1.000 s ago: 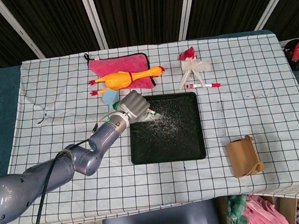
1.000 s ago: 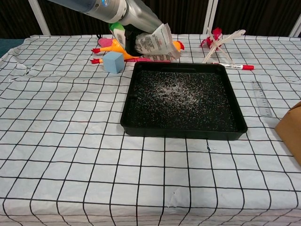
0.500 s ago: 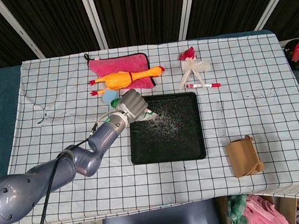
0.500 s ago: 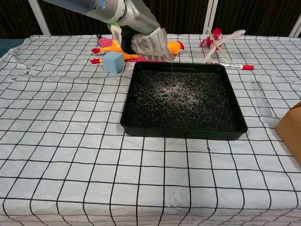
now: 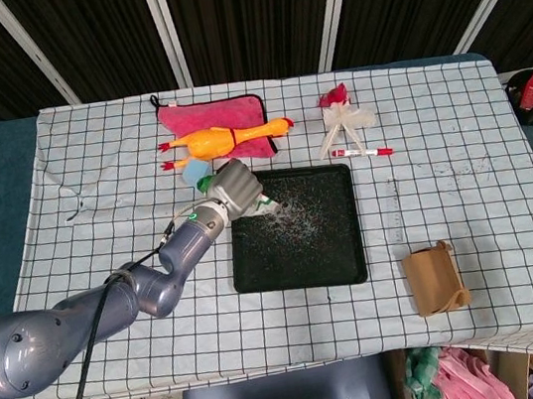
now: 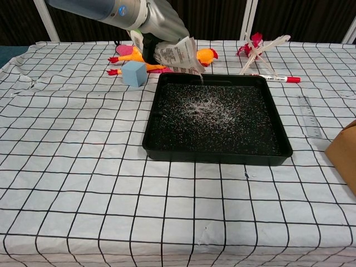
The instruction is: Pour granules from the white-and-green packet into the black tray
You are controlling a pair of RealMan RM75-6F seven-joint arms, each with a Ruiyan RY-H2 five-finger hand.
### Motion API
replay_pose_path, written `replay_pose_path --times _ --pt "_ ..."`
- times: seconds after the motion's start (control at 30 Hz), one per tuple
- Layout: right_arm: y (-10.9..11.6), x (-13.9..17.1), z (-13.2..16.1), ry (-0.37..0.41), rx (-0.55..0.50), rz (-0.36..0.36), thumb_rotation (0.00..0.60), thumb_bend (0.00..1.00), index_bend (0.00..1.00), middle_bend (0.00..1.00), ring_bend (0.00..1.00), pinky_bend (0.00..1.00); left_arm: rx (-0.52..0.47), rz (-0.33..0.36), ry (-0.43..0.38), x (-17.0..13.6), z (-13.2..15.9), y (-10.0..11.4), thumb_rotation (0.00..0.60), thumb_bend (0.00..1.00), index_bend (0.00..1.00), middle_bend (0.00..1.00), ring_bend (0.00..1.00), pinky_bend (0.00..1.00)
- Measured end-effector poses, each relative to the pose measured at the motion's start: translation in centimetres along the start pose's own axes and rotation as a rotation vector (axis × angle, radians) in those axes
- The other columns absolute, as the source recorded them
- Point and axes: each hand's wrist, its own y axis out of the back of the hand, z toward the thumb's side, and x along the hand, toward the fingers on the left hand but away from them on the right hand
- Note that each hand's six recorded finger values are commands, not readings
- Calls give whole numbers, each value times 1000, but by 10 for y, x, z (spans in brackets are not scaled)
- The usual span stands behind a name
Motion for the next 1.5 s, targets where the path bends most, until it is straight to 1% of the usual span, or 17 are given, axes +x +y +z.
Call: replay_pose_path --times 0.23,0.33,0.43,0.53,0.63,0.67,0.87,1.13,1.23,1.33,1.5 --pt "0 0 0 0 0 -1 600 246 299 86 145 291 -45 2 4 -1 -2 -1 600 625 525 497 328 423" --pt "0 0 0 1 0 -1 600 246 299 86 145 291 -81 5 7 -2 -4 -2 600 625 525 497 328 423" --pt "0 0 0 2 2 -1 600 246 300 86 145 291 -141 14 9 -3 -6 -2 600 625 525 496 328 428" --pt "0 0 1 3 3 -1 600 246 299 86 145 291 -245 24 9 -4 -6 -2 600 625 524 496 328 431" --pt "0 0 1 4 4 -1 600 246 299 86 145 292 -391 36 5 -6 -7 -4 600 625 524 496 328 432" --pt "0 0 1 4 5 -1 600 246 300 86 145 291 -453 44 2 -6 -7 -4 600 625 524 497 328 432" --pt "0 1 1 4 7 -4 600 246 299 86 145 292 -726 89 -20 -10 -9 -10 600 625 528 497 328 432" --pt "0 1 1 4 6 -3 600 246 299 86 145 292 -1023 132 -51 -15 -9 -22 600 625 516 494 328 432" --pt "0 1 1 4 6 -2 600 245 299 86 145 291 -1125 175 -52 -20 -11 -29 600 625 513 494 328 432" --pt "0 1 1 4 7 -2 600 246 299 86 145 291 -1194 227 -44 -24 -15 -37 600 625 513 495 328 432" --pt "0 1 1 4 7 -2 600 246 299 86 145 291 -1329 324 -16 -34 -21 -59 600 625 513 497 328 432"
